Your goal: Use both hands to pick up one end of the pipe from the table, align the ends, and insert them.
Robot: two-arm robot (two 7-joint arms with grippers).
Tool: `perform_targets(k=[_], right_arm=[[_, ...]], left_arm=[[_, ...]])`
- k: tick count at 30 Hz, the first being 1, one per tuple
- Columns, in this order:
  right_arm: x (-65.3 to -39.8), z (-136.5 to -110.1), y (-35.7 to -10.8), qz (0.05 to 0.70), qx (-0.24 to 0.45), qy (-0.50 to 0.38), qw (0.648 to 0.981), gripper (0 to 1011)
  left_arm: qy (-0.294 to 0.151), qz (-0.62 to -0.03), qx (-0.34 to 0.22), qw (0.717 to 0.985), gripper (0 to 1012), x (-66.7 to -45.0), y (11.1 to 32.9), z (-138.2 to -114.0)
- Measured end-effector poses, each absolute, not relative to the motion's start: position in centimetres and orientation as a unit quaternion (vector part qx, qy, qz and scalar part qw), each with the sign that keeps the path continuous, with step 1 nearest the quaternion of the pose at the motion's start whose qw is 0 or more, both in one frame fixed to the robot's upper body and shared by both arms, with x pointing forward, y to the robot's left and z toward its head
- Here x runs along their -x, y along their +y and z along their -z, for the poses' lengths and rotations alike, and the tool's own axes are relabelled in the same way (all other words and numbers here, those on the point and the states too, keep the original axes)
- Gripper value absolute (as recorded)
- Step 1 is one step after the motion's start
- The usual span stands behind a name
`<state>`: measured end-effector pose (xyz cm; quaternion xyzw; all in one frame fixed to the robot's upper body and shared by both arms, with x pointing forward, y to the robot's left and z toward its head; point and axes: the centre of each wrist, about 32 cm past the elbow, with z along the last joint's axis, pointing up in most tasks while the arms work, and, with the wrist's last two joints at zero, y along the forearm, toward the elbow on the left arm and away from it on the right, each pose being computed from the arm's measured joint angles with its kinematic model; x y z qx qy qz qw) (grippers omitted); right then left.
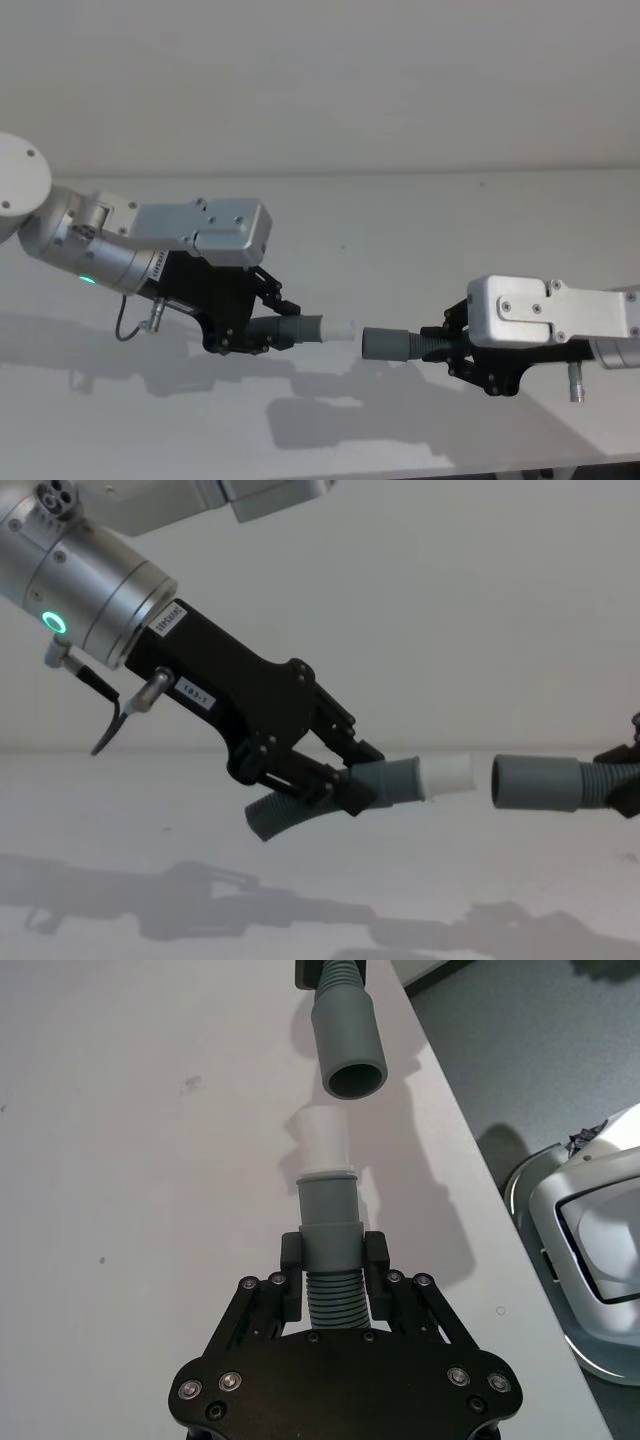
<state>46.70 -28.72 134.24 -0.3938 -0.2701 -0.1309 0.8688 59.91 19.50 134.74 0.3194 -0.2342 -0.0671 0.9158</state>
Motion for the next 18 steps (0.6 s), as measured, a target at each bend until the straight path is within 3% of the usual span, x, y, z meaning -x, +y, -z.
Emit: perform_targets(k=[18], right_arm=[[-46.62,-134.42,-28.63,0.14,0.394,-0.268,0.868,162]], left_arm=[[-0.236,0.064,-0.319,0.916,327,-59.76,19.05,-134.76]])
